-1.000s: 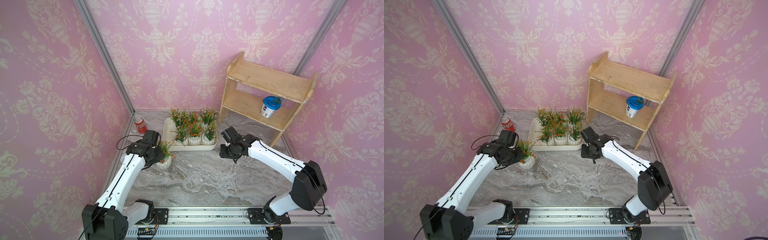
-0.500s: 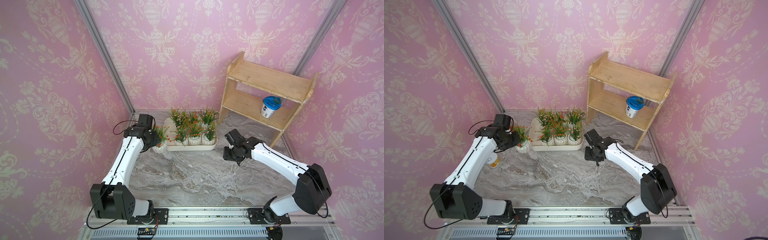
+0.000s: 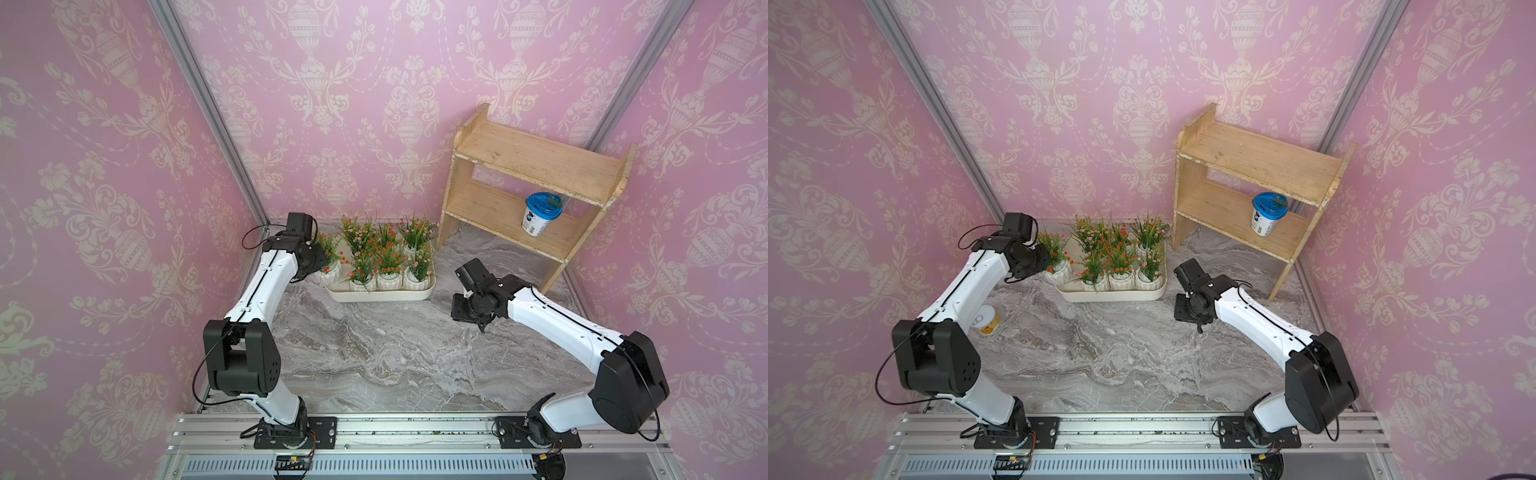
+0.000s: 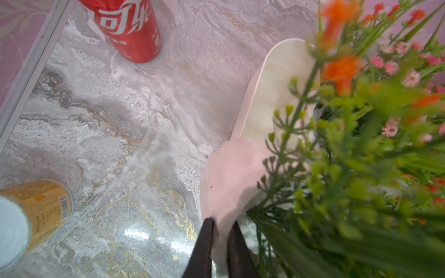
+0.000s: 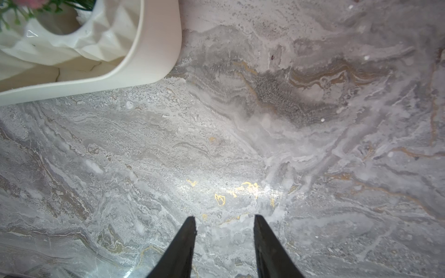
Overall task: Put the potted gypsophila into the storage box
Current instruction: Place the baby's breath potted plant at the storage box.
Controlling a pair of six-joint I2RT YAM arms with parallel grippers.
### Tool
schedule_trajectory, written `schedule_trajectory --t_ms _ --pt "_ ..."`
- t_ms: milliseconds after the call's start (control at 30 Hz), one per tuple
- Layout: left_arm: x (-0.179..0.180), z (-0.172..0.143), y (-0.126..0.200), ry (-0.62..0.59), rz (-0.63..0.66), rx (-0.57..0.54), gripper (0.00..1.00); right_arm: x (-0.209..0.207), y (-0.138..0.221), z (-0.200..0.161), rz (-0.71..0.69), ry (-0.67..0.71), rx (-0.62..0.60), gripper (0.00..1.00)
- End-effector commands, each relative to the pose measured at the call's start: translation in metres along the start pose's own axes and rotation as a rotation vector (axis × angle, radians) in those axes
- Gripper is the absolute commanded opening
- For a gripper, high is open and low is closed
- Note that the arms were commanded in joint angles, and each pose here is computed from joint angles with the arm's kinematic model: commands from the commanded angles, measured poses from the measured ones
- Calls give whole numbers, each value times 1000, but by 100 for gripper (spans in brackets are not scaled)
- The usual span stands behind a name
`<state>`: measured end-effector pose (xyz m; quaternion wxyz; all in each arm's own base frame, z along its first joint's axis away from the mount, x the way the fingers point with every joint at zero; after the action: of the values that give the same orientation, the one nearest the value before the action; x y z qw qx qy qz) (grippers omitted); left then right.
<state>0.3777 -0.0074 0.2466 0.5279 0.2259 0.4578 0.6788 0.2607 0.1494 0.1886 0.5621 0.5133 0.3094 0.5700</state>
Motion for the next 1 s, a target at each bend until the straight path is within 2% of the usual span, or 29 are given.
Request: schedule_trajectory --t_ms 0,500,967 --pt "-16 32 7 26 -94 -103 0 -7 5 -3 -6 14 1 42" --pt "-37 37 -32 11 -171 -41 0 -12 -2 0 -9 -1 12 42" --pt "-46 35 -55 -51 -128 20 0 -14 -9 0 -8 -6 24 42"
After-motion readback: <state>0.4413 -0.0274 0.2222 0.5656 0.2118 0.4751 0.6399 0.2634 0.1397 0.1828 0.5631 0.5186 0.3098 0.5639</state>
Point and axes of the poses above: each gripper's point midway between its finger pads, its own y axis back along the fingers, its own x axis along the line the jaws close on, z = x × y, the point moved 8 cm from there along y, back along the fingers, and after that the axes turned 4 degrees about -y, right-handed, at the moved point
